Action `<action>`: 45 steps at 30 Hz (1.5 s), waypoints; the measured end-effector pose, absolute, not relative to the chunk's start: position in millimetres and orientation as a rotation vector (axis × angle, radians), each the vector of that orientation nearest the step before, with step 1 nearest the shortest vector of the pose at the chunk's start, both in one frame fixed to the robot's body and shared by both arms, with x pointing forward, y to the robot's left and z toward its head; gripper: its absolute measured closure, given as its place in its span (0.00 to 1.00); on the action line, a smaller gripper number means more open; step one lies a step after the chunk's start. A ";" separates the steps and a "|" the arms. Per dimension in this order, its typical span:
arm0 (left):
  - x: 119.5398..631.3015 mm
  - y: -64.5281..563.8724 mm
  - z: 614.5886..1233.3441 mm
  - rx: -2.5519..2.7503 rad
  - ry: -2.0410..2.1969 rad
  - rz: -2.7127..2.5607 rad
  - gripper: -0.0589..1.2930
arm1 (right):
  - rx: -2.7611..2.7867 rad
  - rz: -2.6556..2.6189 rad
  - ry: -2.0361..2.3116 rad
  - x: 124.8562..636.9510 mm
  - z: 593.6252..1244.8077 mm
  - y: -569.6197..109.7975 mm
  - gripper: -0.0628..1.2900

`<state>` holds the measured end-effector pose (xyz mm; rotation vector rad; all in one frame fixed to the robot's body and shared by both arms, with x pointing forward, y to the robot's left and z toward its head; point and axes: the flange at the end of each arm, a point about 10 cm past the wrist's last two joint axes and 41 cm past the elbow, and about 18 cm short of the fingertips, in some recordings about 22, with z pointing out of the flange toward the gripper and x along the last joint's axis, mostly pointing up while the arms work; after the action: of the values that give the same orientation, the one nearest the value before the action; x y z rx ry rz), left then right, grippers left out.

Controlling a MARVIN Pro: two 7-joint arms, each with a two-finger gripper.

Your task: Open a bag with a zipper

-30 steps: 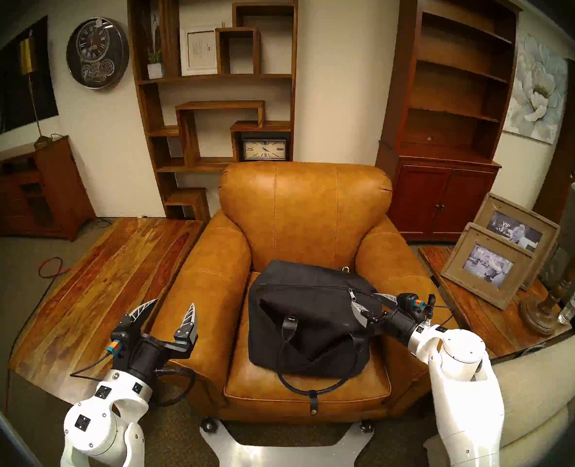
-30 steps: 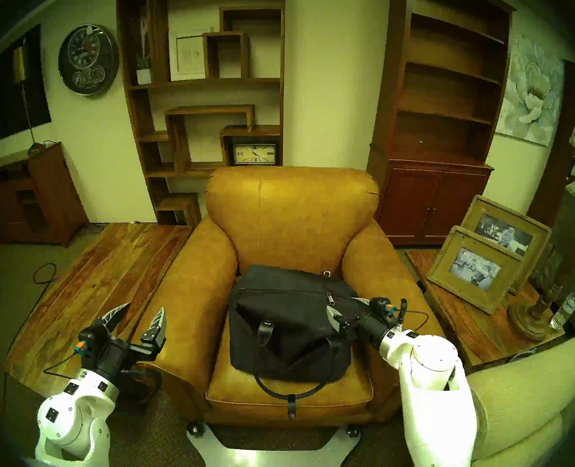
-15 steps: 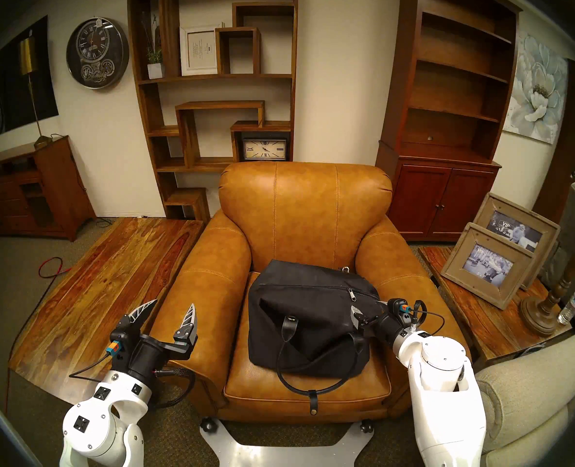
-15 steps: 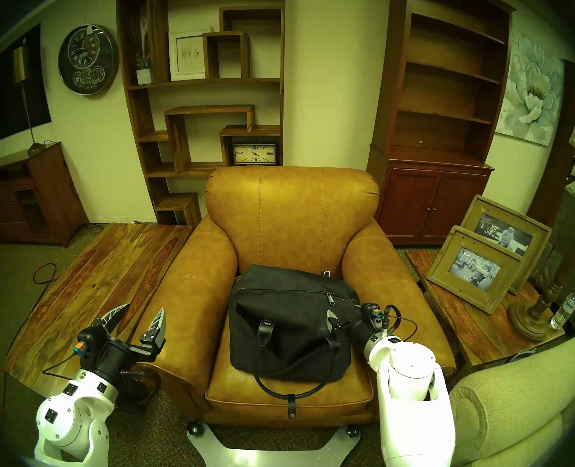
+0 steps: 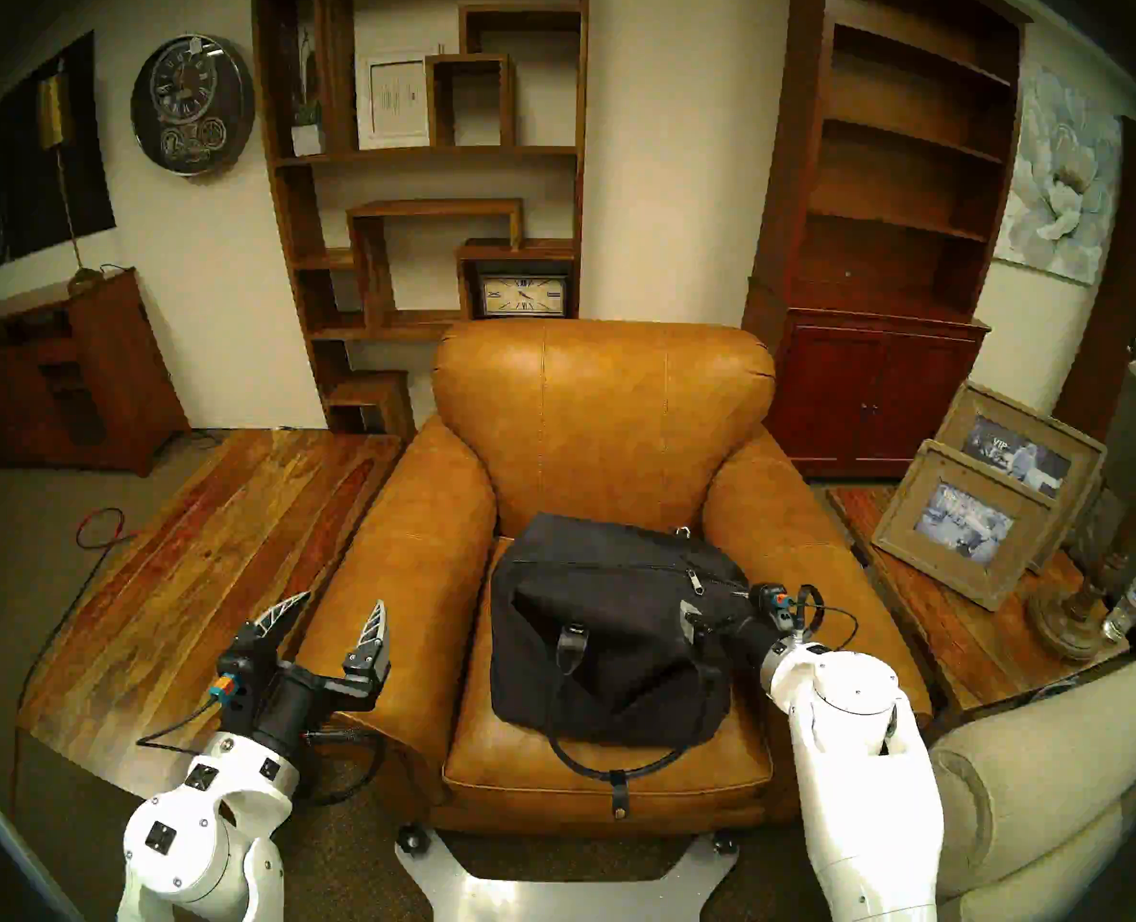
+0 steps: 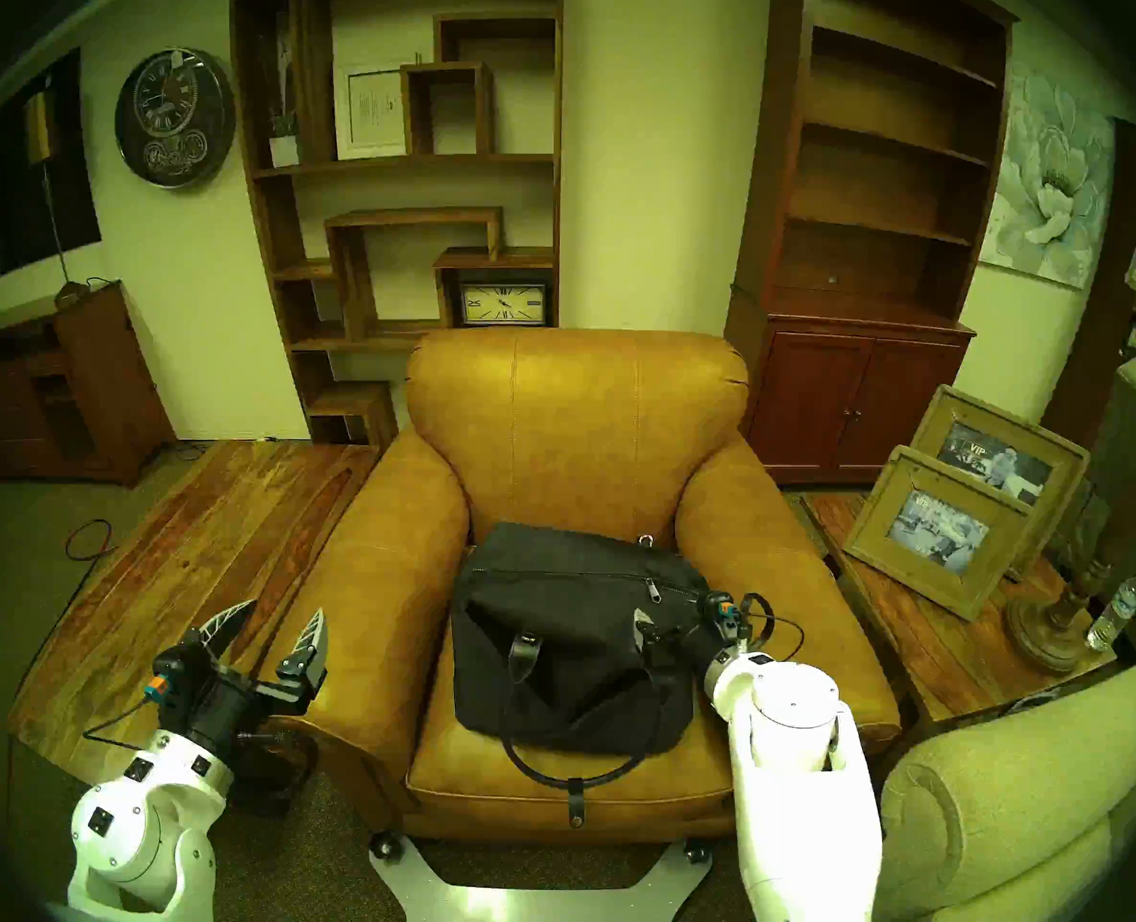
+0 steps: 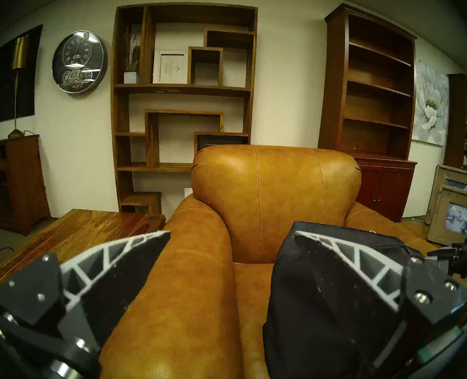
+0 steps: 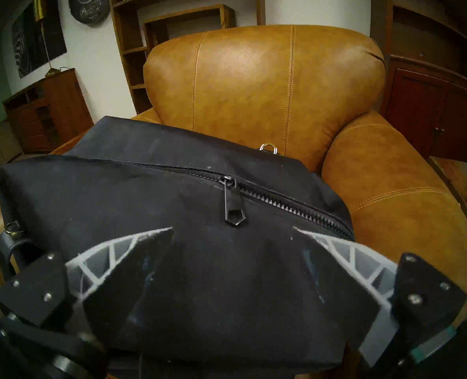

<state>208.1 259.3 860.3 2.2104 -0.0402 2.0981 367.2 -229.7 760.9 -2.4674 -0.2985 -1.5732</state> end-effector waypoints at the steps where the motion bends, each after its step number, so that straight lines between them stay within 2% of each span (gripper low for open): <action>1: 208.2 259.3 860.3 2.210 -0.040 2.098 0.02 | -2.468 -1.569 -0.299 368.0 759.9 -229.7 0.07; 5: 208.2 259.3 860.4 2.210 -0.040 2.099 0.02 | -2.467 -1.560 -0.304 372.9 758.1 -229.9 0.09; 13: 208.3 259.3 860.5 2.210 -0.040 2.099 0.02 | -2.467 -1.547 -0.309 382.6 753.6 -230.8 0.27; 15: 208.3 259.3 860.6 2.210 -0.040 2.099 0.02 | -2.467 -1.546 -0.310 384.2 753.3 -231.0 0.29; 17: 208.3 259.3 860.6 2.209 -0.040 2.099 0.02 | -2.466 -1.547 -0.310 386.3 753.1 -231.2 0.36; 23: 208.4 259.3 860.6 2.209 -0.040 2.100 0.02 | -2.459 -1.556 -0.310 390.8 754.6 -231.5 0.43; 26: 208.4 259.3 860.7 2.209 -0.040 2.100 0.02 | -2.456 -1.558 -0.306 392.9 754.9 -230.7 0.51; 28: 208.4 259.3 860.7 2.209 -0.040 2.100 0.02 | -2.454 -1.557 -0.303 394.1 754.4 -229.5 0.65; 38: 208.4 259.3 860.8 2.209 -0.040 2.100 0.02 | -2.443 -1.554 -0.308 395.3 753.4 -223.0 0.70; 40: 208.4 259.3 860.8 2.209 -0.040 2.101 0.02 | -2.437 -1.559 -0.312 394.7 754.7 -221.5 0.78; 42: 208.4 259.3 860.8 2.209 -0.040 2.101 0.02 | -2.432 -1.567 -0.315 393.4 756.4 -220.6 0.93; 43: 208.4 259.3 860.8 2.209 -0.040 2.101 0.02 | -2.430 -1.569 -0.316 392.6 757.0 -220.3 0.98; 45: 208.4 259.3 860.9 2.209 -0.040 2.101 0.02 | -2.427 -1.573 -0.319 389.5 758.1 -219.8 0.97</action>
<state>208.4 259.3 860.9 2.2089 -0.0396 2.1006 389.5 -219.8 758.1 -2.4271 -0.3192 -1.5735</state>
